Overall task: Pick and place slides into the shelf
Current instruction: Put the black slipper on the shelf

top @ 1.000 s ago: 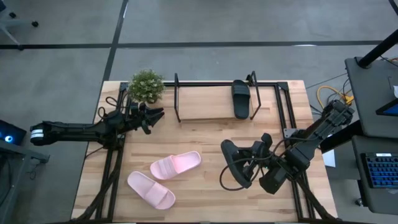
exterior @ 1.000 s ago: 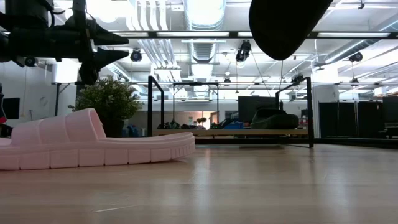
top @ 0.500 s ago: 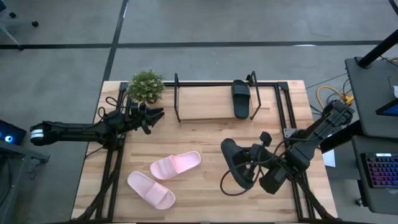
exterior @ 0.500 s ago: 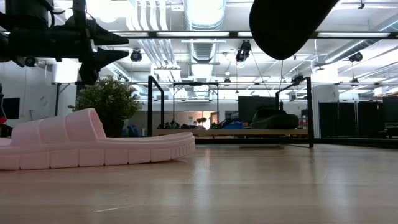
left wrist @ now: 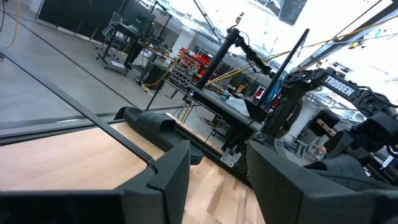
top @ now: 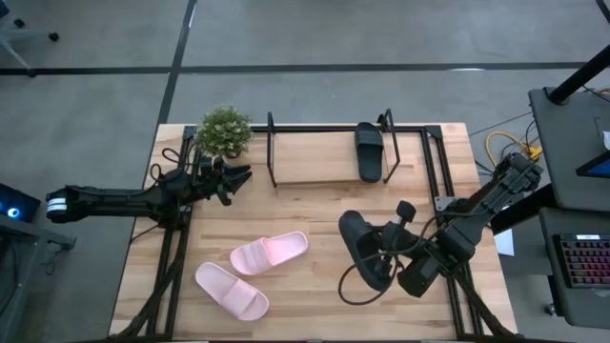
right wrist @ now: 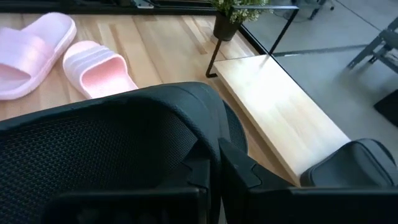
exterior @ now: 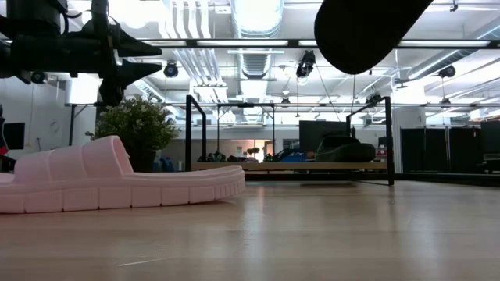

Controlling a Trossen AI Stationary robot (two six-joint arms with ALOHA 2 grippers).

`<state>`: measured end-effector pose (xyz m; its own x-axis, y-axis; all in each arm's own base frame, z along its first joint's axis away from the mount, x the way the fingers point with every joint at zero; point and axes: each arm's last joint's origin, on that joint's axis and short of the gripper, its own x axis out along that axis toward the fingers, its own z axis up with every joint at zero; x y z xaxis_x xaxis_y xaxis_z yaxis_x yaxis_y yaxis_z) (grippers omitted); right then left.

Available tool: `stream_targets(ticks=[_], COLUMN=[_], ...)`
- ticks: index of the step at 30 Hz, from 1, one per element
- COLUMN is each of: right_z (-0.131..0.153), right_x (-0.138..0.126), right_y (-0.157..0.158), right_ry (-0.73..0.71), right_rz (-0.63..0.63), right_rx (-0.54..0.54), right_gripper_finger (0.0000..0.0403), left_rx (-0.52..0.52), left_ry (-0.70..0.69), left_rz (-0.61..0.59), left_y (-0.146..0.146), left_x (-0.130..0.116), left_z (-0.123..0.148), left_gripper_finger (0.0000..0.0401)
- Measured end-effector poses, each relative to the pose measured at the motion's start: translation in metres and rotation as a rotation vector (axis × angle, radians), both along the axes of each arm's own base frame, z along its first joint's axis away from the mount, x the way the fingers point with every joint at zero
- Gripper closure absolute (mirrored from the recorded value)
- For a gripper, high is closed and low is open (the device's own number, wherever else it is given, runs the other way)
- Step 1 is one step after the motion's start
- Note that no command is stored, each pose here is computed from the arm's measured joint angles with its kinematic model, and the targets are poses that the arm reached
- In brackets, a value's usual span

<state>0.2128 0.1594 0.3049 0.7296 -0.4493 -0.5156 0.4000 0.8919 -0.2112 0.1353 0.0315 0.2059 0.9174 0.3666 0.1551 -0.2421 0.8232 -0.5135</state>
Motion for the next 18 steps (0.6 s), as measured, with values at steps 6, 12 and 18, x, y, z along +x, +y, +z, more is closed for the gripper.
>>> stream_targets(ticks=[6, 12, 18], right_z=[-0.0009, -0.0012, -0.0028], right_x=[-0.0003, -0.0005, -0.0034], right_y=[0.0008, 0.0006, -0.0021], right_ry=[0.054, 0.083, 0.127], right_rz=[0.051, 0.082, 0.087], right_rx=[-0.012, -0.049, -0.088], right_gripper_finger=[0.0394, 0.0394, 0.0394], left_rx=[0.000, 0.000, 0.000], left_ry=[0.000, 0.000, 0.000], left_rz=[0.000, 0.000, 0.000], left_y=[0.0000, 0.0000, 0.0000], left_x=[0.0000, 0.0000, 0.0000], left_z=[0.0000, 0.0000, 0.0000], left_gripper_finger=[0.0257, 0.0257, 0.0257])
